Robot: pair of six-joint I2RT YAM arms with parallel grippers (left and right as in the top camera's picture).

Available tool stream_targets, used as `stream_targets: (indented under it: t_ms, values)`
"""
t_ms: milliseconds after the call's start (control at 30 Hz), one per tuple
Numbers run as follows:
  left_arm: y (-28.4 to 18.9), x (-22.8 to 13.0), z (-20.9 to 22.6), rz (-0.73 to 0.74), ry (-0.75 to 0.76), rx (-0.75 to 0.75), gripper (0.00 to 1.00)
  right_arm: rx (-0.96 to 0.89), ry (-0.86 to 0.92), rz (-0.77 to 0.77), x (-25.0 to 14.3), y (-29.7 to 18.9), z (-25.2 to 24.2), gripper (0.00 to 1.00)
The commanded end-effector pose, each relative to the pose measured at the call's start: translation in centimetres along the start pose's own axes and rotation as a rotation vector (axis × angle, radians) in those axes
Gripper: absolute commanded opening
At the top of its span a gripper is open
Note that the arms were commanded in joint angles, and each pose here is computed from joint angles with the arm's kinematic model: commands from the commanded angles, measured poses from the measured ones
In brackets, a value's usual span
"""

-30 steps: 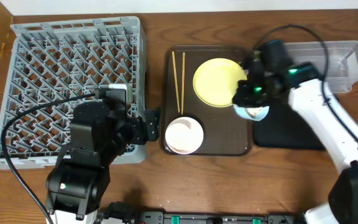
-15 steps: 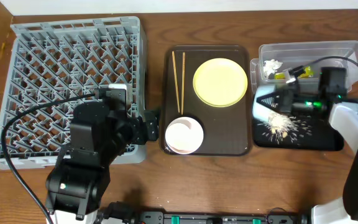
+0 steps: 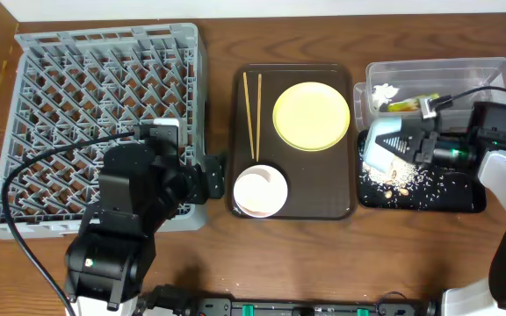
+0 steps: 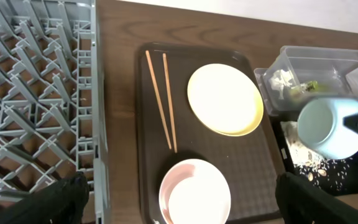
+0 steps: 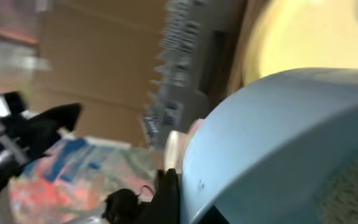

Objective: Sort waste into correct bins and load items into the dishwasher
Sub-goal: 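Tip the light-blue bowl over the black tray to dump rice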

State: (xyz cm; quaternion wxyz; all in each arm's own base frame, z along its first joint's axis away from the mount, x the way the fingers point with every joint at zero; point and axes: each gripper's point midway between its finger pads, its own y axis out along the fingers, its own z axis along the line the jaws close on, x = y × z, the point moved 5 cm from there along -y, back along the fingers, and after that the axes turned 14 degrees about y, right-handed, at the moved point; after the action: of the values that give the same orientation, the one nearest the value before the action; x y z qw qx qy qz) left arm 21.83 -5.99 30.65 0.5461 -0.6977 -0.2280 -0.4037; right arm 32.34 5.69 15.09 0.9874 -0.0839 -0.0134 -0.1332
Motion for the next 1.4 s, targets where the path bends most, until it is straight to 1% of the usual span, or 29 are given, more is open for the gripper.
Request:
stream_targets:
  t_ms: [0,67,133,233,333,400,433,500,533,567,600,667,700,733,767,800,833,867,933,1033,1067,1100,1133,1167,1200,1233,1267,1333,1367]
  values:
    - [-0.5,0.6,-0.1,-0.021,-0.005,-0.006,0.96,-0.019,0.006,-0.026,0.2,-0.6,-0.5,0.01]
    - [-0.5,0.6,-0.1,-0.021,-0.005,-0.006,0.96,-0.074,0.037,-0.054,0.6,-0.8,-1.2,0.01]
    - [-0.5,0.6,-0.1,-0.021,-0.005,-0.006,0.96,0.026,-0.028,-0.021,0.4,-0.8,0.1,0.01]
    - [-0.5,0.6,-0.1,-0.020,-0.005,-0.006,0.96,-0.102,0.099,-0.077,0.9,-1.0,-1.6,0.01]
    - [-0.5,0.6,-0.1,-0.021,-0.005,-0.006,0.96,0.061,-0.042,-0.010,0.3,-0.9,0.5,0.01]
    - [-0.5,0.6,-0.1,-0.021,-0.005,-0.006,0.96,-0.111,0.155,-0.080,0.8,-1.0,-1.8,0.01]
    - [-0.5,0.6,-0.1,-0.021,-0.005,-0.006,0.96,-0.145,0.198,-0.095,0.8,-1.1,-2.3,0.01]
    - [-0.5,0.6,-0.1,-0.021,-0.005,-0.006,0.96,0.130,-0.079,0.024,-0.3,-0.7,1.3,0.01]
    - [-0.5,0.6,-0.1,-0.020,-0.005,-0.006,0.96,0.100,-0.045,0.015,-0.2,-0.7,0.9,0.01]
    - [-0.5,0.6,-0.1,-0.020,-0.005,-0.006,0.96,-0.029,0.094,-0.037,0.4,-0.8,-0.7,0.01]
    - [-0.5,0.6,-0.1,-0.020,-0.005,-0.006,0.96,-0.068,0.153,-0.055,0.4,-0.9,-1.3,0.01]
    - [-0.5,0.6,-0.1,-0.021,-0.005,-0.006,0.96,0.128,-0.050,0.025,-0.3,-0.7,1.3,0.01]
    - [-0.5,0.6,-0.1,-0.020,-0.005,-0.006,0.96,0.109,-0.024,0.019,-0.2,-0.7,1.1,0.01]
    - [-0.5,0.6,-0.1,-0.021,-0.005,-0.006,0.96,-0.008,0.145,-0.021,0.1,-0.6,-0.5,0.01]
    - [-0.5,0.6,-0.1,-0.021,-0.005,-0.006,0.96,0.025,0.087,0.004,-0.3,-0.4,0.0,0.01]
    - [-0.5,0.6,-0.1,-0.021,-0.005,-0.006,0.96,0.132,-0.078,0.049,-1.0,0.0,1.4,0.01]
    - [-0.5,0.6,-0.1,-0.021,-0.005,-0.006,0.96,0.098,-0.075,0.042,-0.9,0.1,1.0,0.01]
    - [-0.5,0.6,-0.1,-0.021,-0.005,-0.006,0.96,-0.107,0.141,-0.028,-0.2,0.1,-1.6,0.01]
    - [-0.5,0.6,-0.1,-0.021,-0.005,-0.006,0.97,0.058,-0.029,0.039,-1.0,0.3,0.5,0.01]
    - [-0.5,0.6,-0.1,-0.021,-0.005,-0.006,0.96,-0.189,0.250,-0.055,-0.3,0.1,-2.6,0.01]
    - [-0.5,0.6,-0.1,-0.020,-0.005,-0.006,0.96,-0.018,0.044,0.016,-0.6,0.4,-0.4,0.01]
    - [-0.5,0.6,-0.1,-0.021,-0.005,-0.006,0.96,0.088,-0.062,0.051,-1.1,0.4,0.9,0.01]
    - [-0.5,0.6,-0.1,-0.021,-0.005,-0.006,0.96,0.063,-0.035,0.044,-1.0,0.4,0.6,0.01]
    - [-0.5,0.6,-0.1,-0.020,-0.005,-0.006,0.96,-0.079,0.158,-0.008,-0.4,0.4,-1.1,0.01]
    - [-0.5,0.6,-0.1,-0.021,-0.005,-0.006,0.96,-0.060,0.137,0.000,-0.5,0.4,-0.9,0.01]
    - [-0.5,0.6,-0.1,-0.021,-0.005,-0.006,0.96,0.077,-0.028,0.049,-0.9,0.5,1.0,0.01]
    - [-0.5,0.6,-0.1,-0.020,-0.005,-0.006,0.96,0.091,-0.057,0.054,-1.0,0.5,1.3,0.01]
    - [-0.5,0.6,-0.1,-0.020,-0.005,-0.006,0.96,-0.088,0.040,-0.001,-0.6,0.7,-0.2,0.01]
    - [-0.5,0.6,-0.1,-0.021,-0.005,-0.006,0.96,-0.143,0.016,-0.014,-0.8,0.9,0.4,0.01]
